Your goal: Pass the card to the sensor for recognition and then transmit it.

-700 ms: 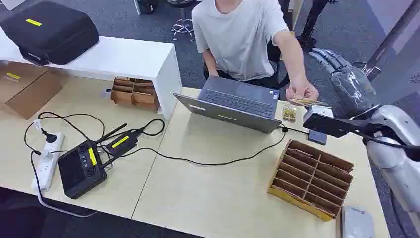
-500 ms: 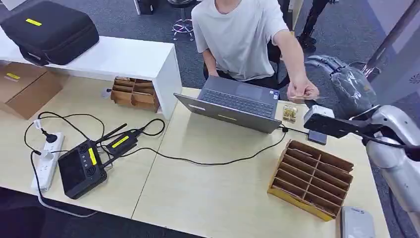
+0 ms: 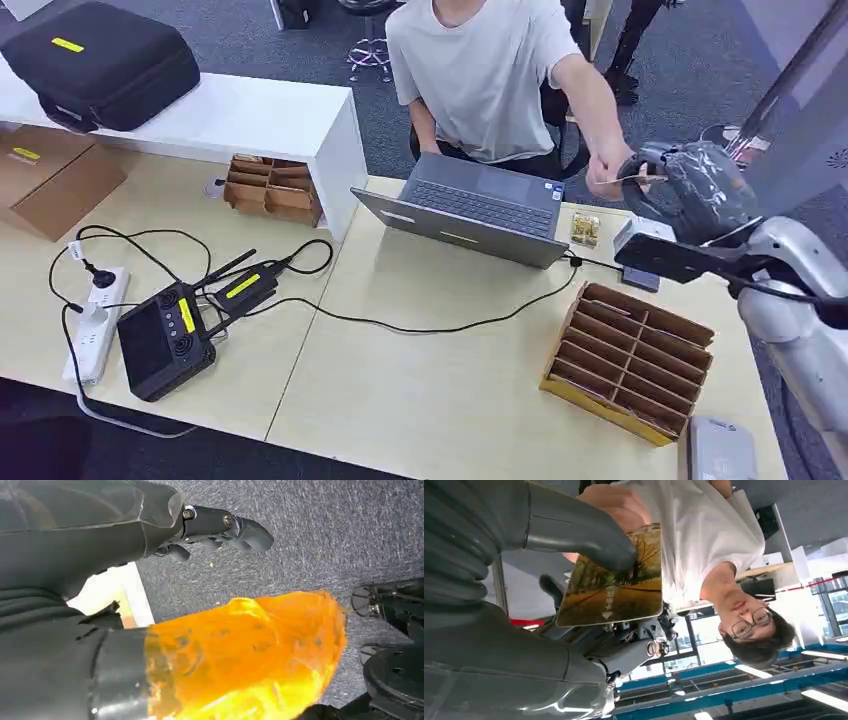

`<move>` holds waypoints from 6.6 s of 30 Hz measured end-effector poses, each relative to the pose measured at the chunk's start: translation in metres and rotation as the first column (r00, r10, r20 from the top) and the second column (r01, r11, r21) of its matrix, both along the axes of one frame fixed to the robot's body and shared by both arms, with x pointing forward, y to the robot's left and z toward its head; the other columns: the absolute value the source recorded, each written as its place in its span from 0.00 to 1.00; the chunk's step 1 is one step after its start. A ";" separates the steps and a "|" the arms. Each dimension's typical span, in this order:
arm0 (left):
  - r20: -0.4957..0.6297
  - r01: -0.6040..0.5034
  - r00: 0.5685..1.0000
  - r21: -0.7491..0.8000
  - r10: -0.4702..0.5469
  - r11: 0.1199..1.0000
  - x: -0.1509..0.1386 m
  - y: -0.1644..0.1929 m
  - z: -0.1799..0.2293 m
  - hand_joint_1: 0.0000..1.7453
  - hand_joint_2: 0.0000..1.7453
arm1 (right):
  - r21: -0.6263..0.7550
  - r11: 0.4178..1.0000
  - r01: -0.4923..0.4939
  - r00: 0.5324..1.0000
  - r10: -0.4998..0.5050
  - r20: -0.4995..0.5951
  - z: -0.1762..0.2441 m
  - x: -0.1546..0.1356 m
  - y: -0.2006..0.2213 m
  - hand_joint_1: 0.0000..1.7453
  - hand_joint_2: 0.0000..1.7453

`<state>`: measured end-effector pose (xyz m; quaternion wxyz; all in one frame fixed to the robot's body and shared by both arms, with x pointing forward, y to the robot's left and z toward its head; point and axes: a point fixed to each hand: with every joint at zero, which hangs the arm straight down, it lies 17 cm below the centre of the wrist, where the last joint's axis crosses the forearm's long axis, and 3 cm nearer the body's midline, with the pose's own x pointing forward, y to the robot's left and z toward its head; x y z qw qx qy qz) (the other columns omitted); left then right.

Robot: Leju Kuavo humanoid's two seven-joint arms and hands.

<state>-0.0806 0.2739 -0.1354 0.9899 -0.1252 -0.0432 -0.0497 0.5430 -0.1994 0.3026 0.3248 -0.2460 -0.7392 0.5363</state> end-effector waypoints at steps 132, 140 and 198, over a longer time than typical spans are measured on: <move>0.010 -0.075 0.997 -0.029 0.075 0.997 0.000 -0.016 0.006 0.00 1.00 | -0.180 0.884 0.432 0.841 -0.467 -0.272 -0.290 -0.219 -0.246 1.00 1.00; 0.008 -0.080 0.997 -0.022 0.080 0.997 0.001 -0.015 0.005 0.00 1.00 | -0.177 0.880 0.440 0.829 -0.474 -0.296 -0.295 -0.214 -0.246 1.00 1.00; 0.022 0.113 0.993 0.015 -0.113 0.994 0.001 0.011 -0.011 0.00 1.00 | -0.429 0.880 0.202 0.938 -0.049 0.342 0.020 0.013 0.001 1.00 1.00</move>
